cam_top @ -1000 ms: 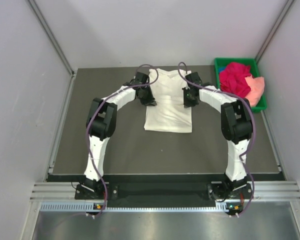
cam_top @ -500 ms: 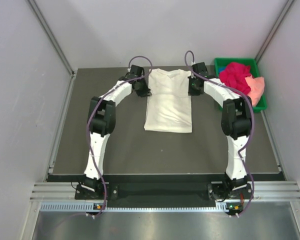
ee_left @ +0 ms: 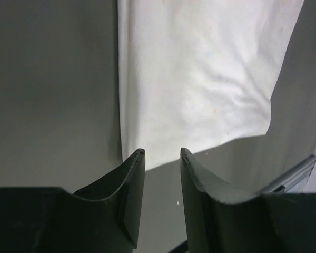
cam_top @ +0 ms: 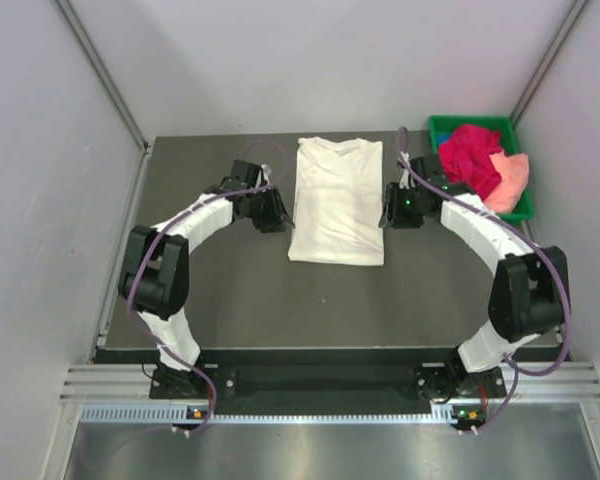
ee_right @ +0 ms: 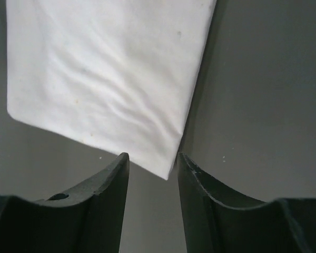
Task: Fold and stack the t-shirts
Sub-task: Fold the tshirt
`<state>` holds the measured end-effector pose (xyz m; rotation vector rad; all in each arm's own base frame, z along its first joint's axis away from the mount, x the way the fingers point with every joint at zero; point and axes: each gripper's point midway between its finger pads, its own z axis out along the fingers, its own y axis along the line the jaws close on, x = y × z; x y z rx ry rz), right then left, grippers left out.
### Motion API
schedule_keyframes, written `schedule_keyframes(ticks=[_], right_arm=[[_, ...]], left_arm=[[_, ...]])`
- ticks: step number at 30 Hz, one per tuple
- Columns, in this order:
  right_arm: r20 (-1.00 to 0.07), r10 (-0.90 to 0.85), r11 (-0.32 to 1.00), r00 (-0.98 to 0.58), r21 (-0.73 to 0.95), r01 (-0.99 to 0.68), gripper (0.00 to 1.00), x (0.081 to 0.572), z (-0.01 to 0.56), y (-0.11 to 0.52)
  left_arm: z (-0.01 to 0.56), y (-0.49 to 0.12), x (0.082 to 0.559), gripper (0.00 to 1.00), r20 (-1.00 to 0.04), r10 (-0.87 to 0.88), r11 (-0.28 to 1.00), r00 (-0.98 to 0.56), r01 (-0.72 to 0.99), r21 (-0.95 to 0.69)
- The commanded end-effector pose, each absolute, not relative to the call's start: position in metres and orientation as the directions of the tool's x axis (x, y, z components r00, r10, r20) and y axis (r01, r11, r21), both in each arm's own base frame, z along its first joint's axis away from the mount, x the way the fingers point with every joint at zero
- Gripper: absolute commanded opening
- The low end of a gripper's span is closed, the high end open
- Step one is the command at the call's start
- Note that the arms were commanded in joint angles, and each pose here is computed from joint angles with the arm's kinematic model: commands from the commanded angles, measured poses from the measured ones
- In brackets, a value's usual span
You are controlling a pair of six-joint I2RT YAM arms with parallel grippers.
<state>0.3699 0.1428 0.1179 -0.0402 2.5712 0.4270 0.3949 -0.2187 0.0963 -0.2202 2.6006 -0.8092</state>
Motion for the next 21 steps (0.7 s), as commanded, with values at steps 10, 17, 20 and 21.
schedule_keyframes(ticks=[10,17,20,21], right_arm=[[-0.460,-0.006,0.866,-0.888,0.441,-0.234,0.50,0.322,0.074,0.161],[-0.454,-0.016,0.873,-0.891,0.429,-0.234,0.50,0.325,0.055,0.156],[-0.455,-0.023,0.873,-0.890,0.425,-0.240,0.50,0.326,0.051,0.157],[-0.452,-0.022,0.875,-0.892,0.424,-0.236,0.50,0.327,0.049,0.156]], left_arm=[[0.073,-0.227,0.364,0.44,-0.335,-0.183,0.772,-0.924,0.076,-0.631],[0.060,-0.230,0.359,0.44,-0.319,-0.171,0.759,-0.932,0.082,-0.645],[0.056,-0.230,0.357,0.44,-0.324,-0.163,0.769,-0.932,0.085,-0.633],[0.055,-0.229,0.358,0.44,-0.329,-0.163,0.776,-0.930,0.085,-0.625]])
